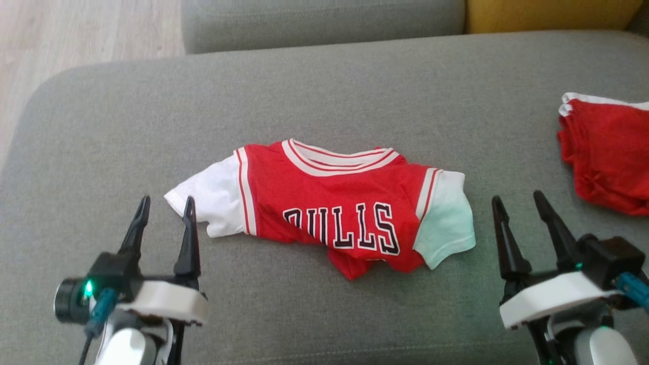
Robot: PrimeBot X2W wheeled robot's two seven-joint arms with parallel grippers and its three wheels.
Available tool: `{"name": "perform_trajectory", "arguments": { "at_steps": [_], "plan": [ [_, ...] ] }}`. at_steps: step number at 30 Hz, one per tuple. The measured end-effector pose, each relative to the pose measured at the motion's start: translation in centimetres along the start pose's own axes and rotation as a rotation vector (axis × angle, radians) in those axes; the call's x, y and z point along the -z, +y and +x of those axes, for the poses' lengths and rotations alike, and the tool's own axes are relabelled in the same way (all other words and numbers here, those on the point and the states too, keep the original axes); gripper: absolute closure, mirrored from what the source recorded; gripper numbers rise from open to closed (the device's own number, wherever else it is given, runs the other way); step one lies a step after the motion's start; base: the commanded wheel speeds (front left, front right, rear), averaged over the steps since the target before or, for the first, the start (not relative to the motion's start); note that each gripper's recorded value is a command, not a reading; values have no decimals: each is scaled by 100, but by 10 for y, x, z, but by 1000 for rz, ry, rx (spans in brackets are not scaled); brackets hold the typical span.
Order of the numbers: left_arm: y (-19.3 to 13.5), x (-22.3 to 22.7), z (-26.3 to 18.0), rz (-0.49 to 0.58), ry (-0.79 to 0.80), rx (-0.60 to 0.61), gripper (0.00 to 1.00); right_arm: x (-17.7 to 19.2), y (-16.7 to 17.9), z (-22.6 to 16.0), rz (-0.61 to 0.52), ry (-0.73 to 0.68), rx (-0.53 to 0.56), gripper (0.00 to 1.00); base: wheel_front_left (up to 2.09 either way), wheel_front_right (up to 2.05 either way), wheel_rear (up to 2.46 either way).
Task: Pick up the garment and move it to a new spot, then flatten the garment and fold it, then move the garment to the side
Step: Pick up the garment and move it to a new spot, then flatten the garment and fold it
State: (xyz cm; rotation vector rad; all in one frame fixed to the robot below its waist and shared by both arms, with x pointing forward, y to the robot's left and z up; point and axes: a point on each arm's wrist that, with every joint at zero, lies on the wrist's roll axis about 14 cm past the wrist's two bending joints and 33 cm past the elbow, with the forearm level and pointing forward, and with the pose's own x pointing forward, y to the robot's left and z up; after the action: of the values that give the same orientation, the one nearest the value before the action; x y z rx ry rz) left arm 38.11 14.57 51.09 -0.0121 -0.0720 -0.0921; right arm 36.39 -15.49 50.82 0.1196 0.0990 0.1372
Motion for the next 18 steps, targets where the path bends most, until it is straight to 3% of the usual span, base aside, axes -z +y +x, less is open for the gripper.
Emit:
{"name": "perform_trajectory", "arguments": {
  "at_steps": [18],
  "plan": [
    [-4,-4,-22,4,11,-2,0,1,-4,-19,0,15,21,0,0,0,0]
  ]
}}
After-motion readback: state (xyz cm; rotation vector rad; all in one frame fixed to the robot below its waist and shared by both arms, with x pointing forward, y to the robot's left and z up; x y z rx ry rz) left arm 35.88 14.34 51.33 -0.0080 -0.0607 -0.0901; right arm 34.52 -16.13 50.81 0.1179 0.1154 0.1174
